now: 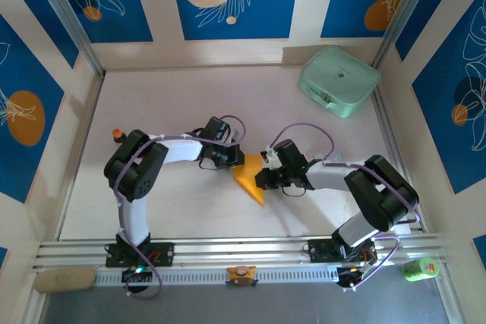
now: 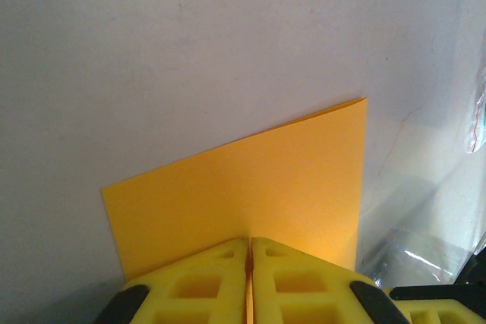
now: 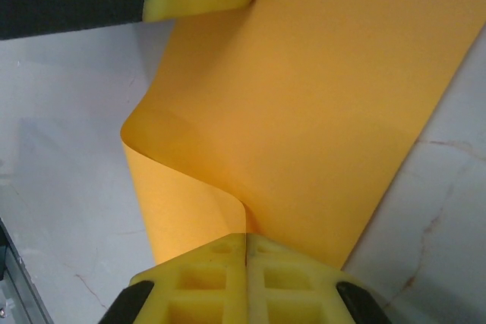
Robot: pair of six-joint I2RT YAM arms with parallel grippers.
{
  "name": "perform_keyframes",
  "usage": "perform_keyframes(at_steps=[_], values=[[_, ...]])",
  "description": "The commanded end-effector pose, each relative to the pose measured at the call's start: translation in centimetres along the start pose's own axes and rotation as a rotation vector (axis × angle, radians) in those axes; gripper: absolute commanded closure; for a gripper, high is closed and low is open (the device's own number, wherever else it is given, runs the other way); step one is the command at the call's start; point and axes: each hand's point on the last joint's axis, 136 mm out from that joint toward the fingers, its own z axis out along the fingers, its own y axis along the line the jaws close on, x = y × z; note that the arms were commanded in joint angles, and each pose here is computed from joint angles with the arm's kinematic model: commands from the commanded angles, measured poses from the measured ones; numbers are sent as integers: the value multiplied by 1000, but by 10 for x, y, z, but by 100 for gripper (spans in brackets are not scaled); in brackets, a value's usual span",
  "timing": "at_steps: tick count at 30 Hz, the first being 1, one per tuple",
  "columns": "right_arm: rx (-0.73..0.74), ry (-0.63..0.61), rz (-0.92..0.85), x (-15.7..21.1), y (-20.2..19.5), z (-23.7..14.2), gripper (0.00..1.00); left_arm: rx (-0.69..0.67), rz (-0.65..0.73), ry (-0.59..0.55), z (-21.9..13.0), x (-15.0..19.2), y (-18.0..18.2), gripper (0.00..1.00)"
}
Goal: Fold a paper plane with a square sheet of paper (pick it up from the middle)
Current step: Third fold the triangle at the center of the table.
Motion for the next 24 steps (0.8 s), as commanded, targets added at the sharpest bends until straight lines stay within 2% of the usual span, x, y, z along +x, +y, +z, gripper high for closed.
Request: perform_keyframes(at_steps=[1,24], values=[[-5,17,3,2,1,1,100,-21,-13,1,-5,1,7,88],[21,31,38,9,-6,0,100,-19,-12,-2,-7,0,6,88]])
